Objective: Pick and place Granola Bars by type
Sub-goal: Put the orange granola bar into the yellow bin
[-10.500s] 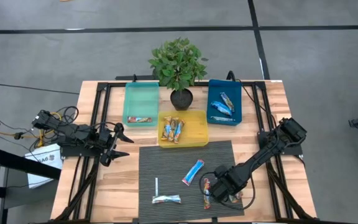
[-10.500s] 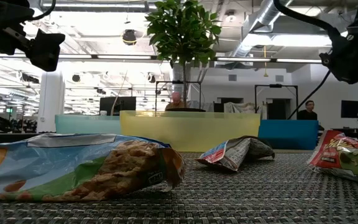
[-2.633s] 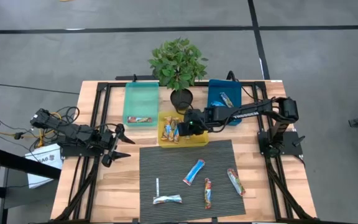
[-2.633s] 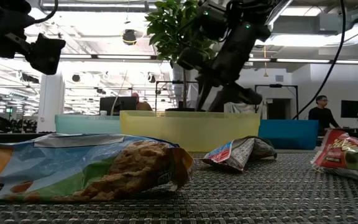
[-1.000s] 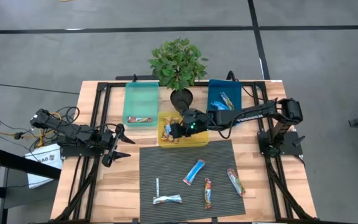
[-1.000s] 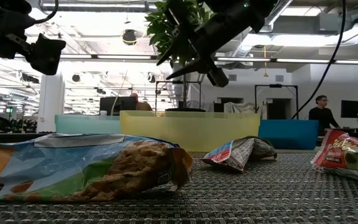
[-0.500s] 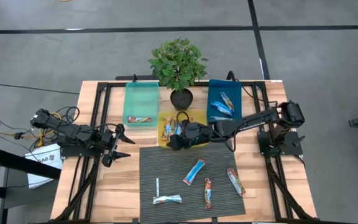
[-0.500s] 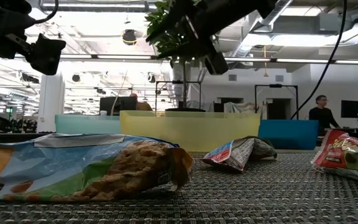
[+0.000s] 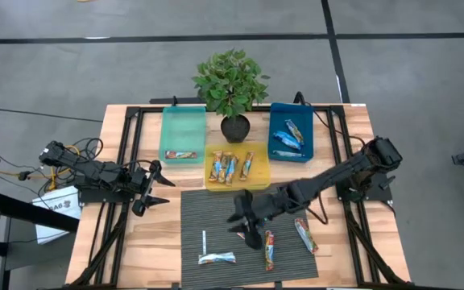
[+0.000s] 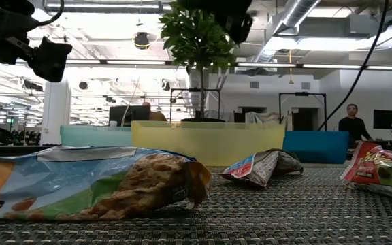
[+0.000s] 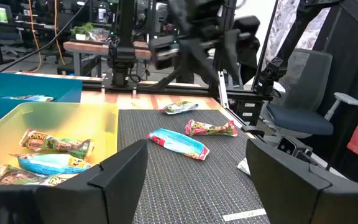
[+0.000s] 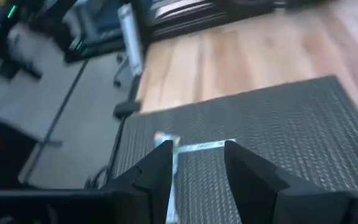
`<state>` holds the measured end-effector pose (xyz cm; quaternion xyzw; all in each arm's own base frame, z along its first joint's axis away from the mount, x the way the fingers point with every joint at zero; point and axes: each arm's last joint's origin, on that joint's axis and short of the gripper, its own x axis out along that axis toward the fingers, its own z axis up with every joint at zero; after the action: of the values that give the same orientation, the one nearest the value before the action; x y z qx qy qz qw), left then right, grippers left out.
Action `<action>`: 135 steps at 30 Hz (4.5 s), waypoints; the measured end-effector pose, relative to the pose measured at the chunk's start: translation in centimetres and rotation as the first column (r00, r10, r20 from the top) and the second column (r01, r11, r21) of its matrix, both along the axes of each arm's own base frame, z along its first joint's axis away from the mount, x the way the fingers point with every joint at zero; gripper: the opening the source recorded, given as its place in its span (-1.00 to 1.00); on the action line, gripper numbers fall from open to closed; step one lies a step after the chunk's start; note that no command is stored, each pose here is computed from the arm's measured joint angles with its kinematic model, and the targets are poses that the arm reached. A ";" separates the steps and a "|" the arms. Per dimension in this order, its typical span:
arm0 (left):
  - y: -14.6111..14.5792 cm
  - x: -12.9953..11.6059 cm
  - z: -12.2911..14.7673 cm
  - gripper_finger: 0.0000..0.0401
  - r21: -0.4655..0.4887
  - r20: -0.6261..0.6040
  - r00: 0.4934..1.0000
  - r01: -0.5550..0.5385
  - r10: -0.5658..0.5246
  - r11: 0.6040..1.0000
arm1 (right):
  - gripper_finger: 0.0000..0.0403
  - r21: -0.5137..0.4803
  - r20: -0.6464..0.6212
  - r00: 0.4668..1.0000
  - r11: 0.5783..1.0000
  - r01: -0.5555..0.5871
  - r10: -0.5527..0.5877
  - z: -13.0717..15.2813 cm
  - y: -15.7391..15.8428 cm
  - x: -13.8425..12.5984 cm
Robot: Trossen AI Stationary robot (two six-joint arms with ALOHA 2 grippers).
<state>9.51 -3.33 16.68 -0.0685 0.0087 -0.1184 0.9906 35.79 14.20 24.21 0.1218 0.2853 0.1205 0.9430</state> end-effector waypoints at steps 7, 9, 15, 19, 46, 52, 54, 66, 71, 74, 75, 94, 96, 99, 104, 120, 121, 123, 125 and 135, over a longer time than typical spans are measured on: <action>0.0 0.0 0.0 0.32 0.000 0.000 1.000 0.000 0.000 1.000 | -0.18 -0.144 0.041 0.985 0.976 -0.160 0.168 1.4 3.7 -1.3; 0.0 0.0 0.0 0.32 0.000 0.000 1.000 0.000 0.000 1.000 | -0.12 -0.181 0.022 0.985 0.970 -0.165 0.171 1.7 4.2 -1.6; 0.0 0.0 0.0 0.32 0.000 0.000 1.000 0.000 0.000 1.000 | 0.10 -0.318 -0.046 0.992 0.939 -0.130 0.121 2.8 4.8 -2.3; 0.0 0.0 0.0 0.32 0.000 0.000 1.000 0.000 0.000 1.000 | 0.16 -0.351 -0.071 0.992 0.928 -0.124 0.106 3.7 5.1 -2.6; 0.0 0.0 0.0 0.32 -0.001 0.002 1.000 0.000 0.000 1.000 | 0.11 -0.288 -0.230 0.968 0.944 -0.163 0.097 -2.7 10.1 4.2; 0.0 0.0 0.0 0.32 -0.001 0.001 1.000 0.000 0.000 1.000 | 0.11 -0.275 -0.283 0.950 0.938 -0.210 0.130 -4.9 11.3 5.1; 0.0 0.0 0.0 0.32 0.000 0.001 1.000 0.000 0.000 1.000 | 0.10 -0.273 -0.286 0.949 0.939 -0.211 0.130 -5.4 11.6 5.3; 0.0 0.0 0.0 0.32 0.000 0.001 1.000 0.000 0.000 1.000 | 0.10 -0.301 -0.364 0.925 0.926 -0.229 0.111 -8.1 11.5 5.5; 0.0 0.0 0.0 0.32 0.000 0.001 1.000 -0.001 0.001 1.000 | 0.09 -0.303 -0.368 0.925 0.929 -0.215 0.094 -8.6 10.8 6.0; 0.0 0.0 0.0 0.32 0.000 0.001 1.000 -0.002 0.002 1.000 | 0.09 -0.307 -0.379 0.921 0.927 -0.217 0.090 -8.9 10.7 6.0; 0.0 0.0 0.0 0.32 0.000 0.000 1.000 -0.001 0.001 1.000 | 0.09 -0.305 -0.373 0.923 0.928 -0.215 0.091 -9.2 10.8 6.2; 0.0 0.0 0.0 0.32 0.000 0.001 1.000 0.000 0.000 1.000 | -0.22 -0.320 -0.415 0.907 0.922 -0.217 0.070 -11.1 10.3 6.5; 0.0 0.0 0.0 0.32 0.000 0.001 1.000 0.000 0.000 1.000 | -0.32 -0.321 -0.418 0.906 0.922 -0.218 0.069 -11.1 10.3 6.4; 0.0 0.0 0.0 0.32 0.000 0.001 1.000 0.000 0.000 1.000 | -0.46 -0.326 -0.431 0.900 0.919 -0.223 0.066 -11.2 10.3 6.3; 0.0 0.0 0.0 0.32 0.000 0.000 1.000 0.000 0.000 1.000 | -0.64 -0.326 -0.433 0.899 0.918 -0.224 0.065 -11.1 10.2 6.3; 0.0 0.0 0.0 0.32 0.000 0.000 1.000 -0.001 0.001 1.000 | -0.73 -0.308 -0.414 0.909 0.930 -0.201 0.060 -10.9 10.0 6.6; 0.0 0.0 0.0 0.32 0.000 0.000 1.000 0.000 0.000 1.000 | -0.73 -0.298 -0.412 0.910 0.936 -0.186 0.050 -10.9 9.9 6.7; 0.0 0.0 0.0 0.32 0.000 0.000 1.000 0.000 0.000 1.000 | -0.73 -0.265 -0.405 0.914 0.952 -0.155 0.036 -10.8 9.8 7.0; 0.0 0.0 0.0 0.32 0.000 0.000 1.000 0.000 0.000 1.000 | -0.73 -0.219 -0.404 0.914 0.966 -0.134 0.035 -10.7 9.7 7.2; 0.0 0.0 0.0 0.32 0.000 0.000 1.000 0.000 0.000 1.000 | -0.73 0.024 -0.410 0.912 0.999 0.028 -0.016 -10.1 9.2 8.4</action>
<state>9.51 -3.33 16.69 -0.0685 0.0085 -0.1184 0.9906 44.21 23.41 14.08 0.1612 0.4736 0.0857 0.8616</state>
